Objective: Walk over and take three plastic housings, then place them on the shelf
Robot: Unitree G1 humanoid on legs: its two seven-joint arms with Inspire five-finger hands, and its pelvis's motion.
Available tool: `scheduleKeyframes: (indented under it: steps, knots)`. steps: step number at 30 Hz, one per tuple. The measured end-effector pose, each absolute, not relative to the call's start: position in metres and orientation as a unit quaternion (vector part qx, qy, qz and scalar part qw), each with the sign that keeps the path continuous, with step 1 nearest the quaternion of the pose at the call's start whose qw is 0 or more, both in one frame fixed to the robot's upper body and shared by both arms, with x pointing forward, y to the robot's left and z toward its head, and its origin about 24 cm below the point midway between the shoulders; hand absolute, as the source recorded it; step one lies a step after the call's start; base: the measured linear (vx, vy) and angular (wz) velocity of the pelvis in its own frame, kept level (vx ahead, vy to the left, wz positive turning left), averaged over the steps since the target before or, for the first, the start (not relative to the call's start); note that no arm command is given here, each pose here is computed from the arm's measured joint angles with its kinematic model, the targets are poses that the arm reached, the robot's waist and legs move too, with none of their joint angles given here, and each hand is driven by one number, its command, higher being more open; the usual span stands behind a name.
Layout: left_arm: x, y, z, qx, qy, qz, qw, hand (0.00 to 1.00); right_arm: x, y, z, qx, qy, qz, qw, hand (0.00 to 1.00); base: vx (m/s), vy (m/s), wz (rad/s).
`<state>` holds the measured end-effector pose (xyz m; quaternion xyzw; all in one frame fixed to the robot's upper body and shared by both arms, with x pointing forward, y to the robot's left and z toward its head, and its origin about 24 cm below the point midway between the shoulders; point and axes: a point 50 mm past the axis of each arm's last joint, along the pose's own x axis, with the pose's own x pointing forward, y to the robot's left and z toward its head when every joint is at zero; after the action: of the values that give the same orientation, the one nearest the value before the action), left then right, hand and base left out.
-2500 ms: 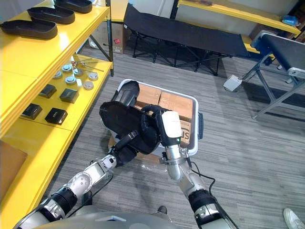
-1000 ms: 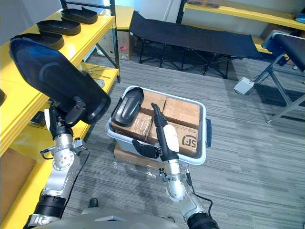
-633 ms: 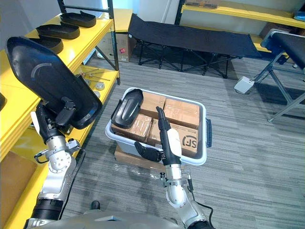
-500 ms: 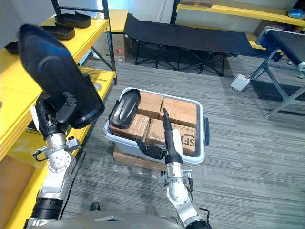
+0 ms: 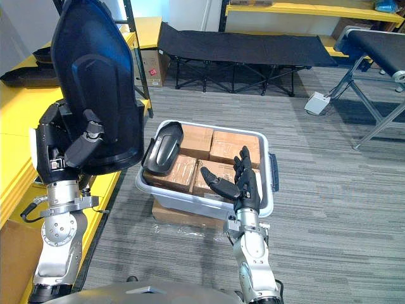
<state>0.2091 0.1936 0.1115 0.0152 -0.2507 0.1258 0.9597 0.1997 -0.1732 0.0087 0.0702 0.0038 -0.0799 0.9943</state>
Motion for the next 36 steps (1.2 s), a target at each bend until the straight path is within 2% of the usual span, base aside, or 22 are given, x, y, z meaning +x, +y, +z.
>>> scheduleKeyframes:
  steps: [4, 10, 13, 16, 19, 21, 24, 29, 36]
  knots:
    - [0.209, 0.194, 0.111, -0.008, -0.248, 0.112, 0.962, 0.0, 0.193, -0.189, 0.005, 0.068, 0.01, -0.118, 0.991, 1.0, 0.0, 0.0, -0.06]
    - [0.21, 0.196, 0.109, -0.092, -0.242, 0.096, 0.961, 0.0, 0.18, -0.237, 0.006, 0.062, 0.014, -0.23, 0.971, 1.0, -0.01, 0.008, -0.27]
    - [0.21, 0.194, 0.108, -0.109, -0.241, 0.095, 0.96, 0.0, 0.174, -0.249, 0.012, 0.069, 0.007, -0.253, 0.965, 1.0, -0.03, -0.002, -0.14]
    - [0.21, 0.194, 0.107, -0.108, -0.239, 0.101, 0.96, 0.0, 0.177, -0.241, 0.016, 0.081, -0.004, -0.232, 0.969, 1.0, -0.02, -0.008, 0.15]
    - [0.205, 0.201, 0.104, -0.098, -0.233, 0.12, 0.96, 0.0, 0.19, -0.213, 0.016, 0.106, -0.003, -0.18, 0.978, 1.0, -0.02, -0.016, 0.5]
    - [0.195, 0.221, 0.104, -0.081, -0.235, 0.163, 0.955, 0.0, 0.208, -0.19, 0.024, 0.113, -0.016, -0.131, 0.985, 1.0, -0.03, -0.017, 0.65]
    - [0.178, 0.242, 0.104, -0.083, -0.241, 0.218, 0.942, 0.0, 0.226, -0.174, 0.035, 0.11, -0.036, -0.099, 0.988, 1.0, -0.02, -0.011, 0.66]
    - [0.15, 0.262, 0.115, -0.075, -0.268, 0.273, 0.921, 0.0, 0.241, -0.166, 0.042, 0.101, -0.051, -0.078, 0.99, 1.0, -0.03, -0.006, 0.48]
    - [0.144, 0.256, 0.113, -0.089, -0.268, 0.273, 0.92, 0.0, 0.249, -0.16, 0.042, 0.096, -0.042, -0.048, 0.993, 1.0, -0.08, -0.03, 0.14]
